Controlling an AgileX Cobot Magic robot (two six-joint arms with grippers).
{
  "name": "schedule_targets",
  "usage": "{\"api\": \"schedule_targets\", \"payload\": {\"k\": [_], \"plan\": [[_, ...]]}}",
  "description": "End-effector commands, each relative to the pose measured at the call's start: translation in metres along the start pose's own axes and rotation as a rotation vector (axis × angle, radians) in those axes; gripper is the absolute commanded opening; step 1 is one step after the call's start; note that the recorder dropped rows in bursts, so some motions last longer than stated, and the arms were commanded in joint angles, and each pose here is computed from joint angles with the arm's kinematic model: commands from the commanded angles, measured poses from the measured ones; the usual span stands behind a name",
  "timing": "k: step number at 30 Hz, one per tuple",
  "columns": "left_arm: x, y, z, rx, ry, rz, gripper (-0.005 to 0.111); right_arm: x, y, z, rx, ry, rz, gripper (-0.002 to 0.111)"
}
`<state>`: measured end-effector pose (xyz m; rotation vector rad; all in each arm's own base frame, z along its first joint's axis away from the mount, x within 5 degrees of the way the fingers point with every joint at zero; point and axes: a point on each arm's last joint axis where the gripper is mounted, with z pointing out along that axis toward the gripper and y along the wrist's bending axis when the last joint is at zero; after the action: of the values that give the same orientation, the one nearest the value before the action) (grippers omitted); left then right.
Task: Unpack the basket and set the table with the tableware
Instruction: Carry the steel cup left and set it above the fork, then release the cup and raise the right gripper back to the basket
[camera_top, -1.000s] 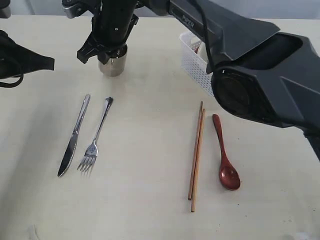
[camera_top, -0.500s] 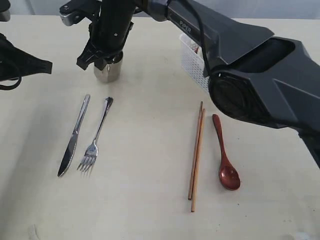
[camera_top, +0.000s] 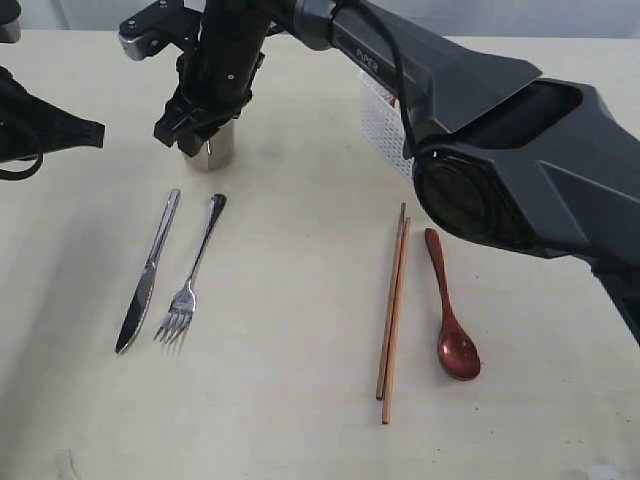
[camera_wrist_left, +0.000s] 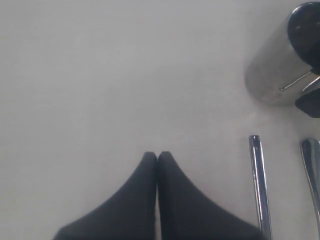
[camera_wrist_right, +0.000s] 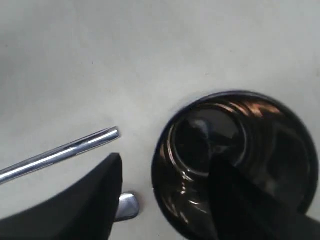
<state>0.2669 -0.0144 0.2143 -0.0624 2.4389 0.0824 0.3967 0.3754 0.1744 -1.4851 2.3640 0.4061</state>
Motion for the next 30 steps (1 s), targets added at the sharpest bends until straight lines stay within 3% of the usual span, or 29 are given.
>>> {"api": "schedule_targets", "payload": {"k": [1,10,16,21,25,30], "plan": [[0.002,0.001,0.0,-0.005,0.007,-0.002,0.0,-0.004,0.001,-0.01,0.014,-0.022,-0.017,0.052],[0.003,0.001,0.0,-0.007,0.011,-0.002,0.0,-0.022,0.009,-0.077,0.075,-0.13,-0.022,0.053],[0.003,0.002,0.0,-0.01,0.015,-0.002,0.0,-0.023,0.002,-0.153,0.296,-0.196,0.035,0.06],[0.003,0.002,0.0,-0.01,0.015,-0.002,0.0,-0.013,-0.012,-0.201,0.35,-0.26,0.137,0.06],[0.003,0.002,0.0,-0.01,0.015,-0.002,0.0,0.013,-0.021,-0.226,0.362,-0.212,0.182,0.06],[0.002,0.001,0.0,-0.005,0.007,-0.002,0.0,0.08,-0.046,-0.236,0.373,-0.04,0.268,0.06]]}}
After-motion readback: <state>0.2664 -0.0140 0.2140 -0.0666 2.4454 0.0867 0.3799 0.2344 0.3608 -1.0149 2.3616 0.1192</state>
